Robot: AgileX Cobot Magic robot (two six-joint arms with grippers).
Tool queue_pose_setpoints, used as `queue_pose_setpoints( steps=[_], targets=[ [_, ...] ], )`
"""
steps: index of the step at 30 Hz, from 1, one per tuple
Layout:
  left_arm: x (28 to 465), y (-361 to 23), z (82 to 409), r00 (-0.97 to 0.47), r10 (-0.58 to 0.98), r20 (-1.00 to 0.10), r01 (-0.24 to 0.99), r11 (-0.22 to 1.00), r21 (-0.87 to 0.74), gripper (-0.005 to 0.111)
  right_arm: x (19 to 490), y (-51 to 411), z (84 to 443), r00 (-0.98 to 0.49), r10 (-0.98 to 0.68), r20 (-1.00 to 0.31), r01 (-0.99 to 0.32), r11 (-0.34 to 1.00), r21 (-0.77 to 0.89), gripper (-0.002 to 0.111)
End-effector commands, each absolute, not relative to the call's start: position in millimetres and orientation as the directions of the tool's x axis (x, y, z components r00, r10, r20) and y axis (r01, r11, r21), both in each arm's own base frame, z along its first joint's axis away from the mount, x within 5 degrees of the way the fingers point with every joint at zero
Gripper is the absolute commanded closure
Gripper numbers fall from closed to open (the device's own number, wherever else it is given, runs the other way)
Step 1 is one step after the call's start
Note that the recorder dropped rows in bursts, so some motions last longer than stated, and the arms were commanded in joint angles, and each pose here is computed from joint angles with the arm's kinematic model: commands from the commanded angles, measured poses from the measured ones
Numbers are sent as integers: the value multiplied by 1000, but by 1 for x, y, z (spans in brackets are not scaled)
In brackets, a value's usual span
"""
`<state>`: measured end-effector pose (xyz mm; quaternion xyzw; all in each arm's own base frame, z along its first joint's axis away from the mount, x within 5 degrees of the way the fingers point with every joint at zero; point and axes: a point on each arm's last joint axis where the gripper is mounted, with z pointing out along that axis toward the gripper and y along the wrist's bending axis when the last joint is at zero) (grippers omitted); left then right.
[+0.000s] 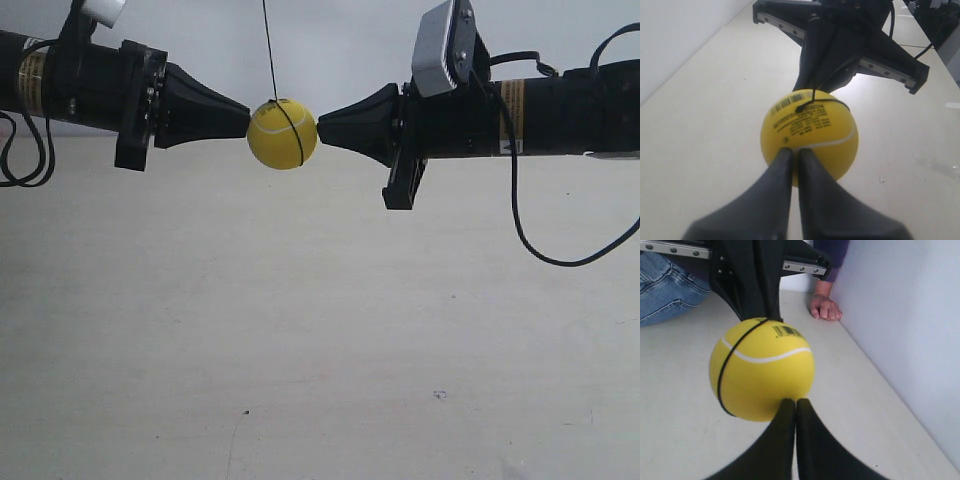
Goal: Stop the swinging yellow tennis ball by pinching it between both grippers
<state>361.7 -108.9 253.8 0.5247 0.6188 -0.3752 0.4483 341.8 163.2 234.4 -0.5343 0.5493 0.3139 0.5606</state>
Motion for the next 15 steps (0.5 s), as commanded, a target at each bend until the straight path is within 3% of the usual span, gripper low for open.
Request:
queue_pose_setpoints(
  steps=[1,9,15],
  targets=[
    [363,-108,257,-51,300,-953,985,174,2,102,343,163,236,208,-247,-946,-933,239,-267,108],
    [370,-81,257,-91,291,-952,968,251,-16,102,346,158,237,214,-296,-931,-918,264,-295,108],
    [372,-70,257,-106,286,-952,959,281,-22,102,344,141,247,223,-240,-945,-928,245,-281,108]
  ],
)
